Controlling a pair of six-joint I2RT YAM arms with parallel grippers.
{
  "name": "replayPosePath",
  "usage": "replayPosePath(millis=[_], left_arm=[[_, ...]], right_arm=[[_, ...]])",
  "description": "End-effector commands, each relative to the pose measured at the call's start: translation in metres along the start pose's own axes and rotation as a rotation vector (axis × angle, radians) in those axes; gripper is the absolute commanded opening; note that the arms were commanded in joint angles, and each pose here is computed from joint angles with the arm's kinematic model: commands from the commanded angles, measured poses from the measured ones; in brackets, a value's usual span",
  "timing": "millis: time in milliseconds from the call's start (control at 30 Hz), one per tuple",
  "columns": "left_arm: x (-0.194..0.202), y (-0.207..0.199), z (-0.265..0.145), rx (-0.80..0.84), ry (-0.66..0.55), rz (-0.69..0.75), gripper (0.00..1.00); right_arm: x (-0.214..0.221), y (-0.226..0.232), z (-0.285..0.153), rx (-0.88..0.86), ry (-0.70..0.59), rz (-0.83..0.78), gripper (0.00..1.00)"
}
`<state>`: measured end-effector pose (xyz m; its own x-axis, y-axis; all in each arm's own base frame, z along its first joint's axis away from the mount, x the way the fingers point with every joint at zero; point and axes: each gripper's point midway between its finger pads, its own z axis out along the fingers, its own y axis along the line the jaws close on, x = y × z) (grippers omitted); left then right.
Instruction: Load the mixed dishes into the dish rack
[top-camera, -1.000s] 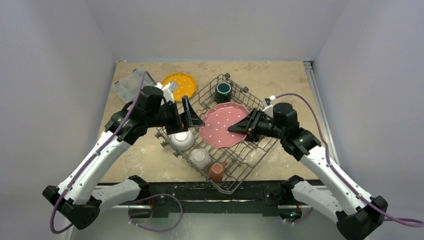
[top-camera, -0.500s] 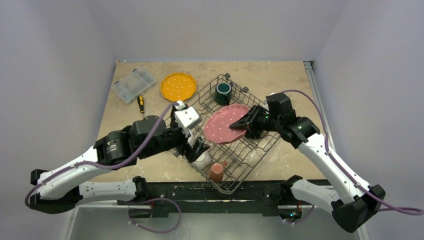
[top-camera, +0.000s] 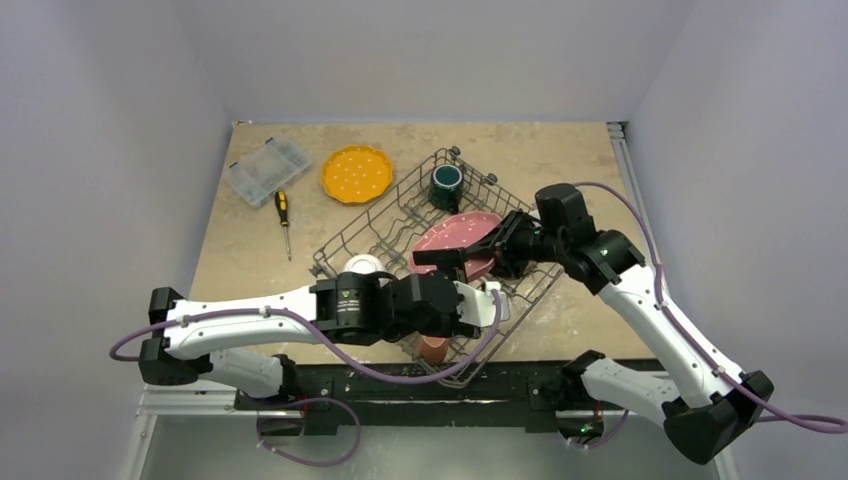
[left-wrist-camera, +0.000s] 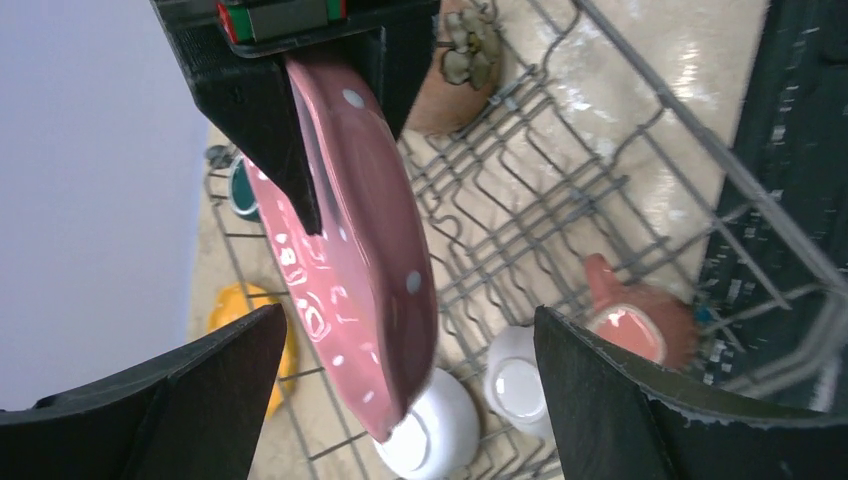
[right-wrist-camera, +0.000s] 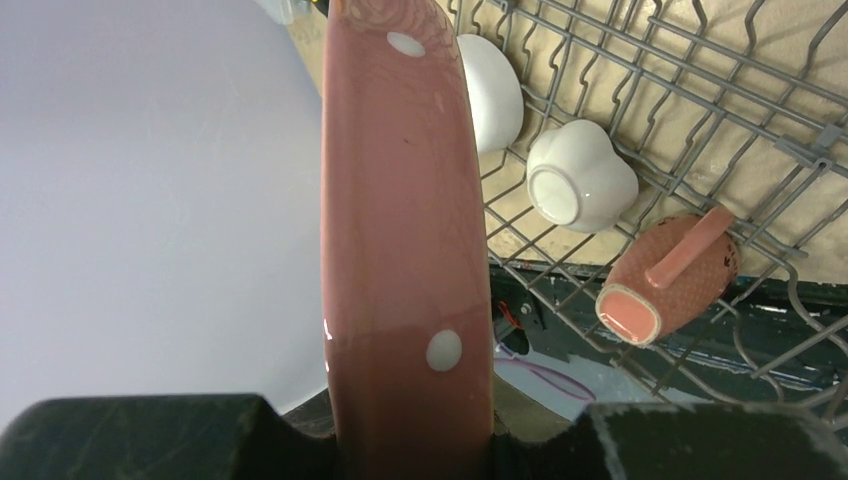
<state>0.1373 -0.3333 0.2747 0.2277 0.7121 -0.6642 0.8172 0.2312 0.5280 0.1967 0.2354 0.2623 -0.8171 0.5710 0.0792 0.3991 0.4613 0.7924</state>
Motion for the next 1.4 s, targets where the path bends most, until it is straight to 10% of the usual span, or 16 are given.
replayPosePath(millis=[0,233,567,667,867,1100,1367], left_arm=[[-0.016,0.040,0.001,-0.220,0.041,0.097,0.89],[-0.008,0.039,0.016,-0.263,0.107,0.133,0.66],[-0.004,0.044,0.021,-0.319,0.173,0.143,0.00],[-0.005,0.044,0.018,-0.311,0.157,0.117,0.00],[-0.011,0.045,0.009,-0.266,0.060,0.009,0.00],[0.002,0.055,0.002,-0.136,0.001,-0.214,0.00],[0.031,0.082,0.008,-0.027,-0.031,-0.467,0.00]], right_arm=[[0.011,0.048,-0.031,-0.202,0.013,-0.033,0.00],[0.014,0.050,-0.037,-0.219,0.015,-0.034,0.00],[0.020,0.063,-0.043,-0.294,0.043,-0.114,0.00],[0.016,0.063,-0.042,-0.278,0.023,-0.155,0.00],[-0.002,0.061,-0.043,-0.232,-0.031,-0.264,0.57],[-0.020,0.092,-0.070,-0.251,-0.130,-0.471,0.91],[-0.029,0.130,-0.101,-0.264,-0.231,-0.633,0.98]])
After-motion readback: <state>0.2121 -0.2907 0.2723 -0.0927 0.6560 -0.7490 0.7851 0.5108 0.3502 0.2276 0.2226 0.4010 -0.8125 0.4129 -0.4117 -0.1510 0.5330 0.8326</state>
